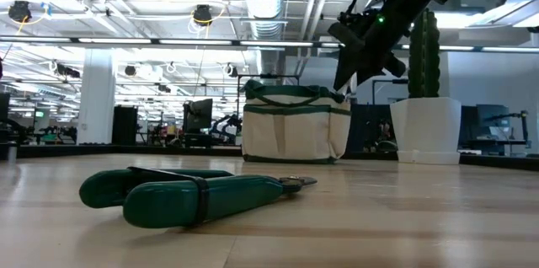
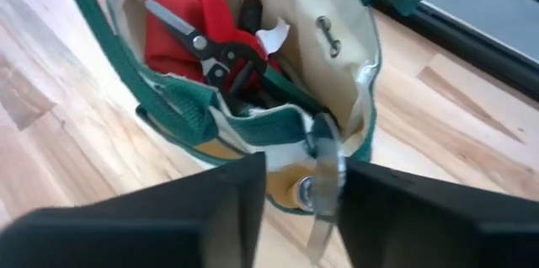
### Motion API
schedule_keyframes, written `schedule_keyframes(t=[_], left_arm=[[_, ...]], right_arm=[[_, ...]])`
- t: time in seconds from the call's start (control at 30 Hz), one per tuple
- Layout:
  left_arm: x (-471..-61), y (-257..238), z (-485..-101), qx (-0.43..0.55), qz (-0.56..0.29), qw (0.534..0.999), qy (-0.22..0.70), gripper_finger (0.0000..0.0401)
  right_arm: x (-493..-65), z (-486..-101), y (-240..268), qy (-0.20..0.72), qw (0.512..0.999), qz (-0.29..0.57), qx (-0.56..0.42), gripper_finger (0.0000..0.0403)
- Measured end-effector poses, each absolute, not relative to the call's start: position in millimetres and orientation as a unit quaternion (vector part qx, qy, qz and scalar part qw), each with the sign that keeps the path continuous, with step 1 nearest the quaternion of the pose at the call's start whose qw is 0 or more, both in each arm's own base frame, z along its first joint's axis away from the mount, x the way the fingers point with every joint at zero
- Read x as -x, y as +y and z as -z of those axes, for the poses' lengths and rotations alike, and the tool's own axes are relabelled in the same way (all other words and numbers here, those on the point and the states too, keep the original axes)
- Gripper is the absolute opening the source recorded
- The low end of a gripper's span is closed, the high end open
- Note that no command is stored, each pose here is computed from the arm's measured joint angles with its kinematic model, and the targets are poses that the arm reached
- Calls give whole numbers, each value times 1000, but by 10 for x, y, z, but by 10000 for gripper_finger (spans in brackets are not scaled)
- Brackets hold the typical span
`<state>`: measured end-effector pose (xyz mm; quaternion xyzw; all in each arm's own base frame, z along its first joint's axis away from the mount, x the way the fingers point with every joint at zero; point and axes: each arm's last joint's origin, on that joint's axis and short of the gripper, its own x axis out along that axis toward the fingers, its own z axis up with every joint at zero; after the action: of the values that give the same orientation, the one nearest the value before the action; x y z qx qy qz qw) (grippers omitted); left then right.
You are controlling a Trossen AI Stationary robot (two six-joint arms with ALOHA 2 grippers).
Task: Pick & Place Garden tools in Gardening bag
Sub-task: Put the brown trowel into the brown gardening bag
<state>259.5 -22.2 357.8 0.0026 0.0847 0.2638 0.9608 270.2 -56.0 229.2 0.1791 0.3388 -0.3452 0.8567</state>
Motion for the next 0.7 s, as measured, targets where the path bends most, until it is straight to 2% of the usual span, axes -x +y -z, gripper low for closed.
schedule_keyframes(t=[0.2, 0.33, 0.53, 0.7], left_arm=[[-2595, -222, -3577, -3, -264, 961, 85, 170], [-2594, -221, -3576, -3, -266, 960, 85, 170], [-2593, -221, -3572, -4, -266, 960, 88, 170], [-2593, -221, -3572, -4, -265, 960, 88, 170]], right_arm=[[-2702, -2358, -555, 350, 865, 328, -147, 203], [-2751, -2547, -560, 348, 874, 312, -133, 237], [-2765, -2934, -560, 361, 872, 308, -122, 244], [-2705, -3137, -475, 403, 862, 284, -112, 214]])
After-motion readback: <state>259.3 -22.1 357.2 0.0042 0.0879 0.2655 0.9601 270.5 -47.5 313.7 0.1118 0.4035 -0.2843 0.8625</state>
